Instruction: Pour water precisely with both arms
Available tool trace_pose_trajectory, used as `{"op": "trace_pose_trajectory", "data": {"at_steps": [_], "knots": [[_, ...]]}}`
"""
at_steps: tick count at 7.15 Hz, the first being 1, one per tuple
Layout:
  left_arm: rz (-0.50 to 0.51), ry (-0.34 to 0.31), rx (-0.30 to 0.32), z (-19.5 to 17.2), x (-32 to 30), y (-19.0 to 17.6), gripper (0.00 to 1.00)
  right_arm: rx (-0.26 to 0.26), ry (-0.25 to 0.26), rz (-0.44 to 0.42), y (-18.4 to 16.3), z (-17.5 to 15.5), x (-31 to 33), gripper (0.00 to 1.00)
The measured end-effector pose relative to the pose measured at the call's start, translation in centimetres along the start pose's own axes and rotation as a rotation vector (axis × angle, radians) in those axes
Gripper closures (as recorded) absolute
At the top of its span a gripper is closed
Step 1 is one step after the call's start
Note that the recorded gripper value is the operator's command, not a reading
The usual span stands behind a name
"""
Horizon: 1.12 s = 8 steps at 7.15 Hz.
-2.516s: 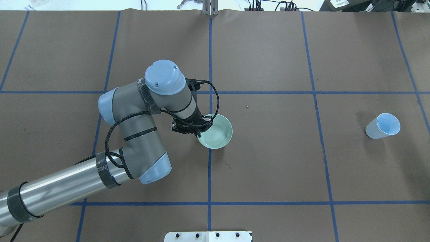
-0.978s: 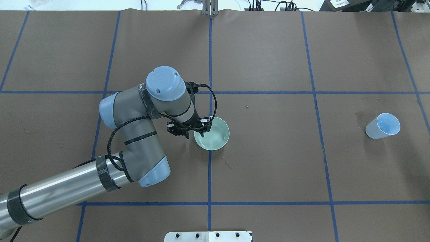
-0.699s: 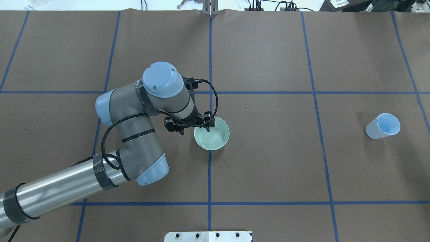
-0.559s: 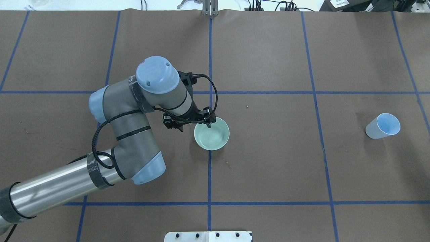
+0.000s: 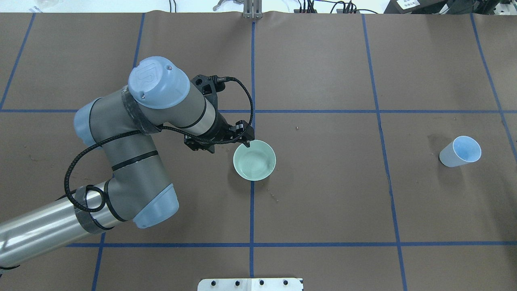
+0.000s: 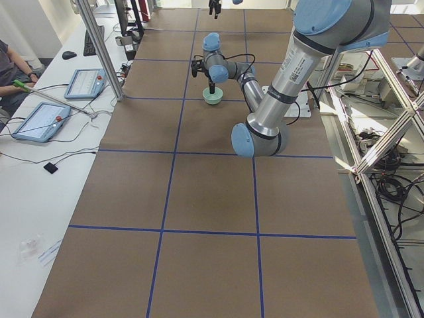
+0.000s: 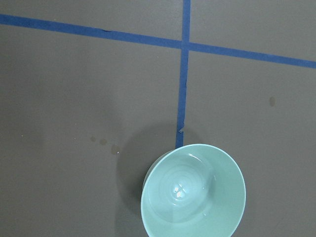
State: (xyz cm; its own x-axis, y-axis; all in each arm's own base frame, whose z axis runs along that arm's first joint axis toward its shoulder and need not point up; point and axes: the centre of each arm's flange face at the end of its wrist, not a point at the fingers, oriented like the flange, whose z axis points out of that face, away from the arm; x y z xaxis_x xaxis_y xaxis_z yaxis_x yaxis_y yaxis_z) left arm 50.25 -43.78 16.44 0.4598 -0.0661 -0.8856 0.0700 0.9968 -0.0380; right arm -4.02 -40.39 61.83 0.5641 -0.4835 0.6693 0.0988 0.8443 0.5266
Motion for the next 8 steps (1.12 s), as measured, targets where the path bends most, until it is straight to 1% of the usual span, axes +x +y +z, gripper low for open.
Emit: {"op": "trace_pose_trajectory", "data": {"at_steps": [1, 3, 5, 6, 7, 8], "knots": [[-0.005, -0.002, 0.02, -0.3, -0.1, -0.4, 0.01, 0.06, -0.027, -0.037, 1.2, 0.7, -1.0, 0.01], [-0.014, -0.027, 0.071, -0.3, -0.6, -1.1, 0.0, 0.159, -0.055, -0.089, 3.2, 2.3, -2.0, 0.02], [-0.022, -0.046, 0.089, -0.2, -0.9, -1.5, 0.0, 0.253, -0.048, -0.136, 3.3, 3.1, -3.4, 0.03], [-0.025, -0.051, 0.092, -0.3, -0.9, -1.6, 0.0, 0.287, -0.042, -0.154, 3.0, 3.8, -4.3, 0.04], [-0.028, -0.057, 0.093, -0.3, -1.0, -1.7, 0.0, 0.308, -0.049, -0.155, 3.0, 5.4, -5.5, 0.05], [-0.031, -0.06, 0.095, -0.4, -1.0, -1.7, 0.01, 0.326, -0.062, -0.15, 4.1, 7.0, -6.0, 0.05]]}}
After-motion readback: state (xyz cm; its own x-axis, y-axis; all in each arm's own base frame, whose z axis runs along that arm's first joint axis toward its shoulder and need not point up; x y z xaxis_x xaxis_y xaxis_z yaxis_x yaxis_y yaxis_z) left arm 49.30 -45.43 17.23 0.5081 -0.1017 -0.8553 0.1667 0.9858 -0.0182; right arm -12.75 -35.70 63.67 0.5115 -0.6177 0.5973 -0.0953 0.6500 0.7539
